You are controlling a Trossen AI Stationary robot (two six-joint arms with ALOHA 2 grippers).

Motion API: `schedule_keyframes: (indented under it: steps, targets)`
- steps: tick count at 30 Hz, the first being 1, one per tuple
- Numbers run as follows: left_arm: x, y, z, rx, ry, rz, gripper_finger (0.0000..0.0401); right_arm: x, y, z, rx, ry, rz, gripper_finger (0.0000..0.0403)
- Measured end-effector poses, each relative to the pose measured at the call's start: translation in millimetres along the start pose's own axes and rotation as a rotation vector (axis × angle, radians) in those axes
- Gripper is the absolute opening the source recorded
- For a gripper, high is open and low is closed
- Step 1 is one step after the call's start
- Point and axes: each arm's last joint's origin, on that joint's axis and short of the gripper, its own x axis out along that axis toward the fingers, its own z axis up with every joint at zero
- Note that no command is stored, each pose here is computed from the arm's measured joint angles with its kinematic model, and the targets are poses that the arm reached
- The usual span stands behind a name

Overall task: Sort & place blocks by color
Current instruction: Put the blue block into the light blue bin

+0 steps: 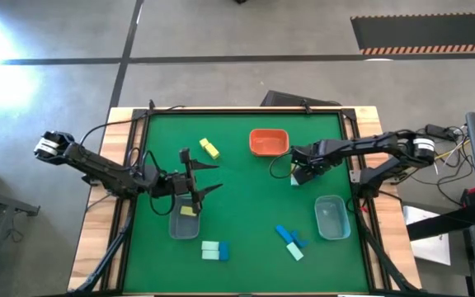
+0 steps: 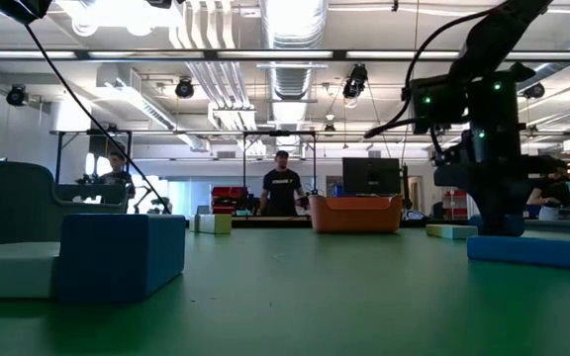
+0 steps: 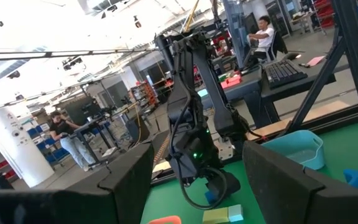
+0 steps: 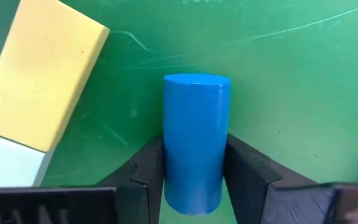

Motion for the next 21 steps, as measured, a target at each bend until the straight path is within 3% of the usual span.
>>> schedule_keyframes:
  steps: [9,21]
  targets:
    - [-0.1,-0.2,-0.4,0.001,0.001,-0.001,0.0231,-12.7,-4.4,-2.0,0.027,-0.041,0.049,0.0119]
    - [-0.1,-0.1,-0.5,0.001,0.002,-0.001,0.0231,-37.5,-11.8,-9.6,0.094,-0.034,0.228,0.0121]
